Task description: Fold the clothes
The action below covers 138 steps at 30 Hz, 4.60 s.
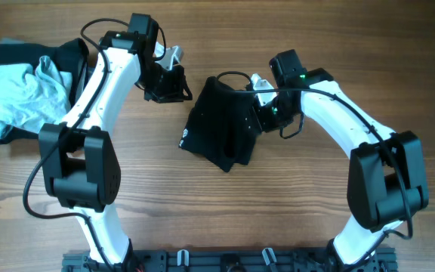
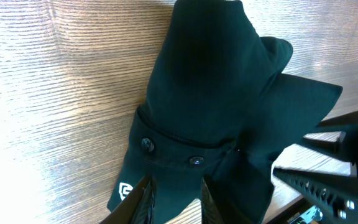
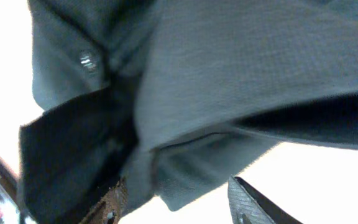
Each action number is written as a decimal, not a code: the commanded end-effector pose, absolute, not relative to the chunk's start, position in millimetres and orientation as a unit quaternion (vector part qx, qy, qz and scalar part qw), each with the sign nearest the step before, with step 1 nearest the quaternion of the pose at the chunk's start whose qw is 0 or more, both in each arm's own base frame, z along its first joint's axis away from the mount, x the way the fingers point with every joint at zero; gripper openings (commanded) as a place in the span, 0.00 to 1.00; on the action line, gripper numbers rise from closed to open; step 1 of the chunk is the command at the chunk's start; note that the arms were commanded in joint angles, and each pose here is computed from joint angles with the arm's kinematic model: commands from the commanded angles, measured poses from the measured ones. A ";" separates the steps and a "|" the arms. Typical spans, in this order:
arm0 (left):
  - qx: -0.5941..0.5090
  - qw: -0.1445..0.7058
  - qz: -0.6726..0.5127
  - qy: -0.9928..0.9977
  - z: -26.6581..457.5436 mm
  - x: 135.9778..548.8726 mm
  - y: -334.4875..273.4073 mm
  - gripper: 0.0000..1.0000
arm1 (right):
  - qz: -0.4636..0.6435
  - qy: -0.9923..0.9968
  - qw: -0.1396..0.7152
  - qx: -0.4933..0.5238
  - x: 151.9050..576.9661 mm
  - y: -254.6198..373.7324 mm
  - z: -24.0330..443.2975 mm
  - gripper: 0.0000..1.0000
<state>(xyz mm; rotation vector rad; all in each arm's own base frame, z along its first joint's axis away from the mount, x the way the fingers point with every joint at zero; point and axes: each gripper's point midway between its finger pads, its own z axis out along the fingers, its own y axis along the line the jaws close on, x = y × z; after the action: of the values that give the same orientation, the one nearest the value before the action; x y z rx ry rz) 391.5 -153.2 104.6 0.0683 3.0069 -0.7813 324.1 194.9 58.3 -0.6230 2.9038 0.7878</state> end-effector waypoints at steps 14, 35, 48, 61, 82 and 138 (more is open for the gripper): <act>0.035 0.047 -0.256 0.965 123.2 397.8 -154.0 0.26 | 0.082 0.996 -0.018 -0.029 332.2 119.3 17.4 0.59; 0.032 0.038 -0.245 0.968 120.8 393.9 -150.7 0.51 | 0.118 0.991 -0.035 0.053 340.9 149.4 -21.2 0.04; 0.187 0.101 -0.308 0.927 66.1 428.3 -245.7 0.04 | 0.185 0.983 -0.021 0.008 346.4 164.6 -4.5 0.05; 0.083 0.093 -0.311 0.942 128.0 442.8 -179.4 0.39 | 0.214 0.974 0.052 -0.059 353.4 171.3 56.5 0.09; -0.120 0.123 -0.258 0.951 -5.5 405.4 -158.8 0.04 | 0.213 0.959 0.183 -0.049 390.2 172.5 113.5 0.09; -0.335 0.472 -0.187 0.793 243.5 422.6 143.6 0.04 | 0.226 0.932 0.284 0.001 383.6 132.9 207.0 0.04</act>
<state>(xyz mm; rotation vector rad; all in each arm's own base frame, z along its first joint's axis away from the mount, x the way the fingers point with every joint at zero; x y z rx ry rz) 423.2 94.1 248.7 -0.7167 1.9878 -0.5953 383.9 127.6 205.5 0.0096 2.4973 0.5728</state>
